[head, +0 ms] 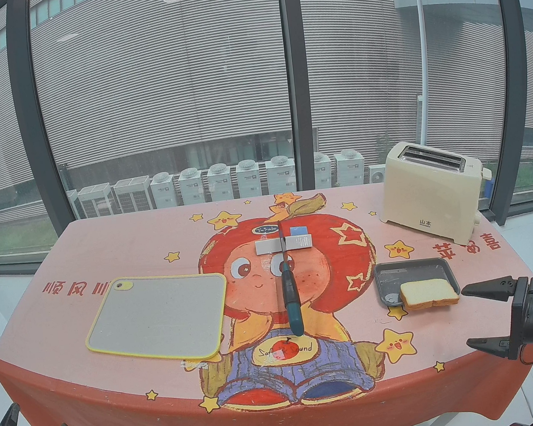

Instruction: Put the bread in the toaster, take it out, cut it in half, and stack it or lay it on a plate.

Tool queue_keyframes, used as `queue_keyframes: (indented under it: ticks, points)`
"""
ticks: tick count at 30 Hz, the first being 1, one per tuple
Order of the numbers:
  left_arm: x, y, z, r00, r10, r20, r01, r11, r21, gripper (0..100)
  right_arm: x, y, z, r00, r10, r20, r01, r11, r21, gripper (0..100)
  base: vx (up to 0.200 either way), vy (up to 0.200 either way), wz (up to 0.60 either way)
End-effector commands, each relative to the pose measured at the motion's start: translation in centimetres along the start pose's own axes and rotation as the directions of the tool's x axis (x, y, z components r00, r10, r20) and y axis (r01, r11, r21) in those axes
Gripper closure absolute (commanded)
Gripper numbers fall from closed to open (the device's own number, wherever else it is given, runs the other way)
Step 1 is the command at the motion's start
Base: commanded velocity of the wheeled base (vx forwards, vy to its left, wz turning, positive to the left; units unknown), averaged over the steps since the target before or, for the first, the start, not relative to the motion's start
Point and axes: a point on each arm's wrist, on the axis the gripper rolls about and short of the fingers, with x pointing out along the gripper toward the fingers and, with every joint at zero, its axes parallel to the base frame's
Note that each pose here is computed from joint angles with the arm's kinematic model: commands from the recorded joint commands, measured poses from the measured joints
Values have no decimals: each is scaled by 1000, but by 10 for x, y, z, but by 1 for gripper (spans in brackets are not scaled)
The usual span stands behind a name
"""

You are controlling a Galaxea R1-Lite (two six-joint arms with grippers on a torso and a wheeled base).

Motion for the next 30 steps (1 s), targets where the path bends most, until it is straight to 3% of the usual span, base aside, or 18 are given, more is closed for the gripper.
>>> queue_keyframes:
  ticks: [1, 30]
  points:
    - [1, 0, -5, 1000, 1, -19, -1, 1000, 0, 0, 2, 0, 0, 1000, -8, -5, 8, 1000, 3, 0, 0, 0, 0]
    - [1, 0, -5, 1000, -2, -19, 2, 1000, 0, 0, 15, -5, 3, 999, -24, -40, 24, 1000, 13, 0, 0, 0, 0]
